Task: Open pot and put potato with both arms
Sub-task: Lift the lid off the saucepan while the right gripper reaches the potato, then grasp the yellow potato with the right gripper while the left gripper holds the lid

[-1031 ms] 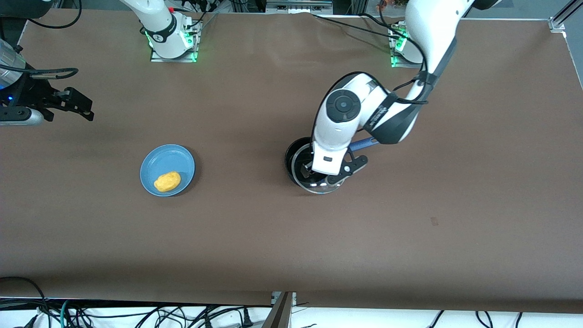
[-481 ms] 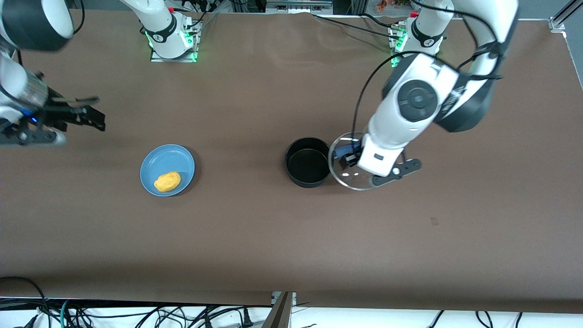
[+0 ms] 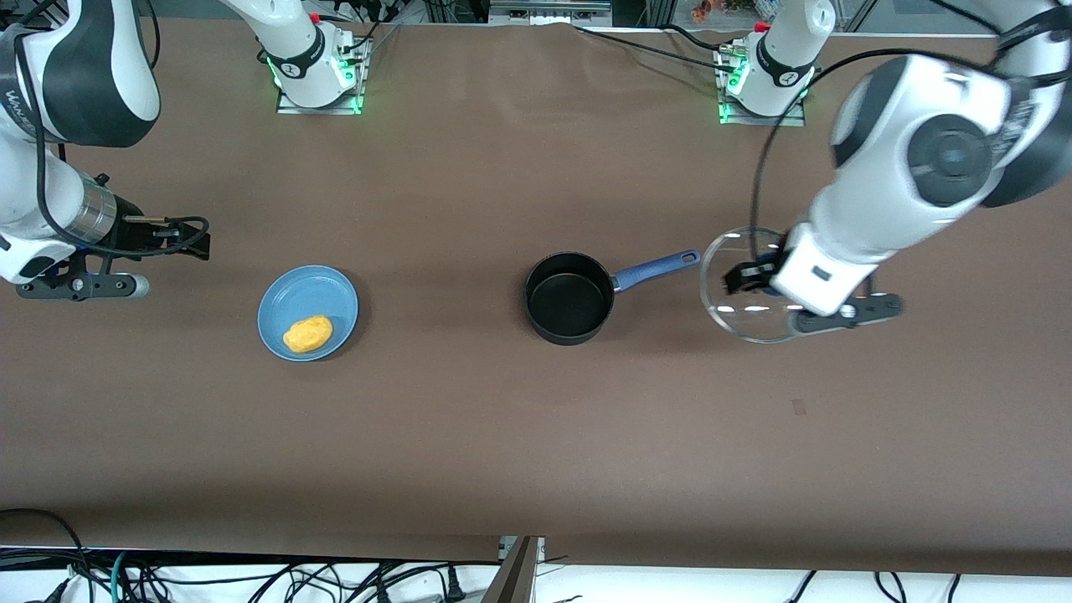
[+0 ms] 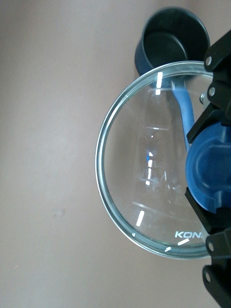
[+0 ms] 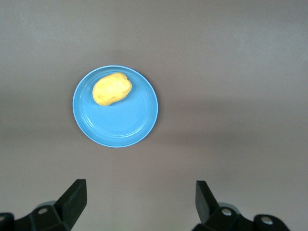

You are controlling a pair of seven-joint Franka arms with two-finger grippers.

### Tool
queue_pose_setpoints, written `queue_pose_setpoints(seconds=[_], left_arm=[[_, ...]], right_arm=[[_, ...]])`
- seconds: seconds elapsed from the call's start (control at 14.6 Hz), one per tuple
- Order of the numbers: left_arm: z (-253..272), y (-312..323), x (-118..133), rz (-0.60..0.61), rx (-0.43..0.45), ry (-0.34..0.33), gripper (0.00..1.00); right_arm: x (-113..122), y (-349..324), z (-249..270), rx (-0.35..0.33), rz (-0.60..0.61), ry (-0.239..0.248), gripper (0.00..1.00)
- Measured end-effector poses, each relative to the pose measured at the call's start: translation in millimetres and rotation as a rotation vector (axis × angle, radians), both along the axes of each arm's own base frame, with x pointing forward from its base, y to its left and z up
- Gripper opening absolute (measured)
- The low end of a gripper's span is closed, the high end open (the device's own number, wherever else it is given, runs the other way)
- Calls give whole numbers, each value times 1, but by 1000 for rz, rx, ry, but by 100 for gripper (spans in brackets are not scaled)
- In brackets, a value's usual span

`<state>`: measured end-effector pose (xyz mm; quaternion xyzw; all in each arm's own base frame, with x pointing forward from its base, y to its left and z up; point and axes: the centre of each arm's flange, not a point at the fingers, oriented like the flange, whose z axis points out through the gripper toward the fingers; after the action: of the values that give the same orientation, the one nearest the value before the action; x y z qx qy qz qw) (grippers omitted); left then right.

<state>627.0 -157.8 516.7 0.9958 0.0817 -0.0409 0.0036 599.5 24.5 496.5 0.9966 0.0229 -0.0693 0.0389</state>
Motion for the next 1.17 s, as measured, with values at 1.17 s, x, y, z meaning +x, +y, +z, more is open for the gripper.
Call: queue_pose_setpoints(seconds=[1.17], left_arm=[[-93, 115, -48, -127, 32, -79, 47]], right_arm=[[62, 35, -243, 73, -408, 46, 100]])
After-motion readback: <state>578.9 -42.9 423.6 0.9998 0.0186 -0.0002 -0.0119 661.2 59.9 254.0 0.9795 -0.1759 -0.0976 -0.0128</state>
